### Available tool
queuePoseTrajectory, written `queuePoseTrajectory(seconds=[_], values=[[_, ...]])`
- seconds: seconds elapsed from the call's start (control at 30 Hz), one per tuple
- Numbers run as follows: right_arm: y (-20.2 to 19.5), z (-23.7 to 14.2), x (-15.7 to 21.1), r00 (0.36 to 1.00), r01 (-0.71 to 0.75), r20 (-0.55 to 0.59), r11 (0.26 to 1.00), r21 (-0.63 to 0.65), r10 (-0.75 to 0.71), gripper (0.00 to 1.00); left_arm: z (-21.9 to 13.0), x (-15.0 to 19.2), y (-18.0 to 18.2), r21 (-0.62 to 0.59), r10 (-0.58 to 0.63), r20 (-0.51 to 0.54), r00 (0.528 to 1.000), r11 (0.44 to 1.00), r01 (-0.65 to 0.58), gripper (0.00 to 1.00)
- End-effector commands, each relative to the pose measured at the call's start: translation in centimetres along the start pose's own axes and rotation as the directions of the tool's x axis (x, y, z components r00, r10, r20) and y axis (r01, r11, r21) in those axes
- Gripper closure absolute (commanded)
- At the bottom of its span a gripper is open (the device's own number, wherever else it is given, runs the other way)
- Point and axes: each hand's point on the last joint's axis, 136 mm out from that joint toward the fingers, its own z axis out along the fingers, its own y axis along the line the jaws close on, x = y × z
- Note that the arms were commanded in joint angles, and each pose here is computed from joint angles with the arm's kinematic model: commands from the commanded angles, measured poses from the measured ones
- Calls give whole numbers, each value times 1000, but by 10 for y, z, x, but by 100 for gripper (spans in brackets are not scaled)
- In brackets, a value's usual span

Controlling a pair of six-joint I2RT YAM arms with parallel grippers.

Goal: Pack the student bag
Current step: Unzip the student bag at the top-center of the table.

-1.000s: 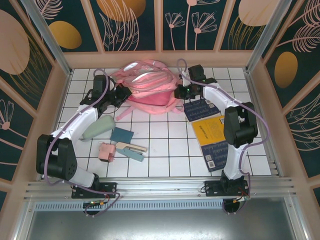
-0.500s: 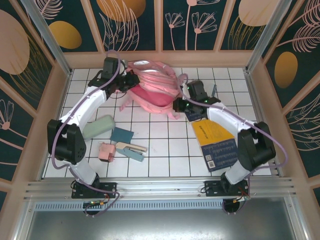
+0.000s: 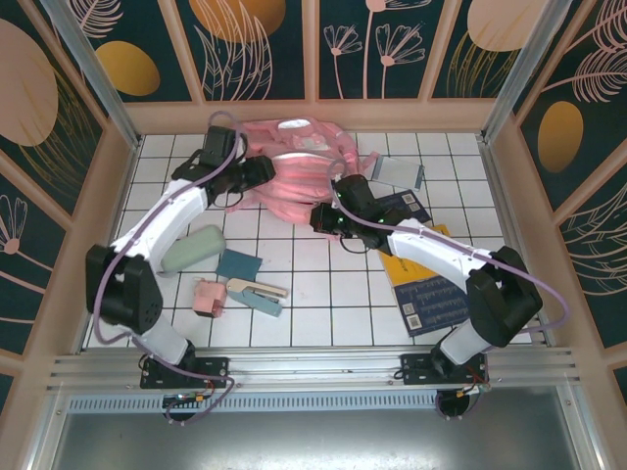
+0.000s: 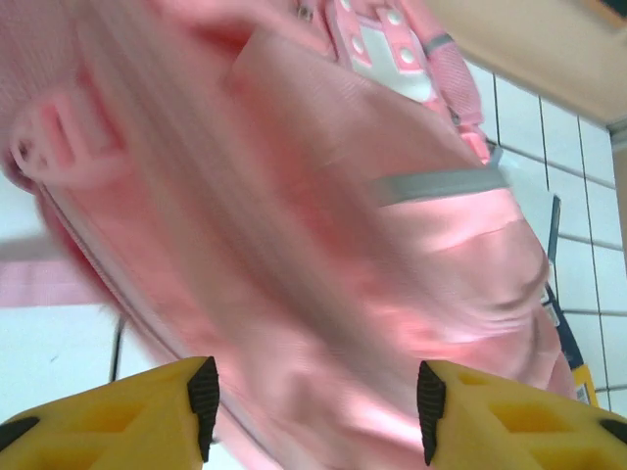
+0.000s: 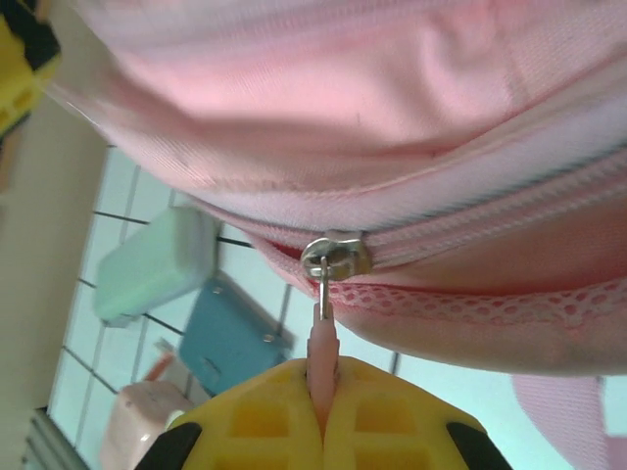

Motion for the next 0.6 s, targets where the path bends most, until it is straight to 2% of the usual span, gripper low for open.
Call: queuePoseTrajectory(seconds=[0.0,0.07,0.17,0.23,0.3,0.33,0.5,0.57], values=[[44,10,-15,999,-23,26,985,-169,28,100,-37,5,7,1,-142,39,989,990,142,41],[53,17,-14,999,-29,10,980,-196,31,100,-45,21,9,15,-216,-2,976,976,216,41],[68,25,-9,1000,-23,-6,974,-227,22,100,-49,48,10,78,-364,-70,929,926,369,40],[74,29,-7,1000,-29,-13,971,-238,27,100,-47,67,9,133,-484,-129,866,857,499,39],[78,30,-5,999,-44,-15,966,-254,42,100,-39,88,17,132,-576,-176,798,789,599,38],[79,32,-3,999,-52,-19,964,-262,49,100,-37,95,19,125,-608,-185,772,765,632,37],[99,40,9,997,-68,-51,943,-325,54,100,-28,109,33,62,-689,-174,703,705,707,36],[106,45,16,997,-59,-59,943,-327,42,100,-23,111,38,40,-700,-166,694,699,714,37]])
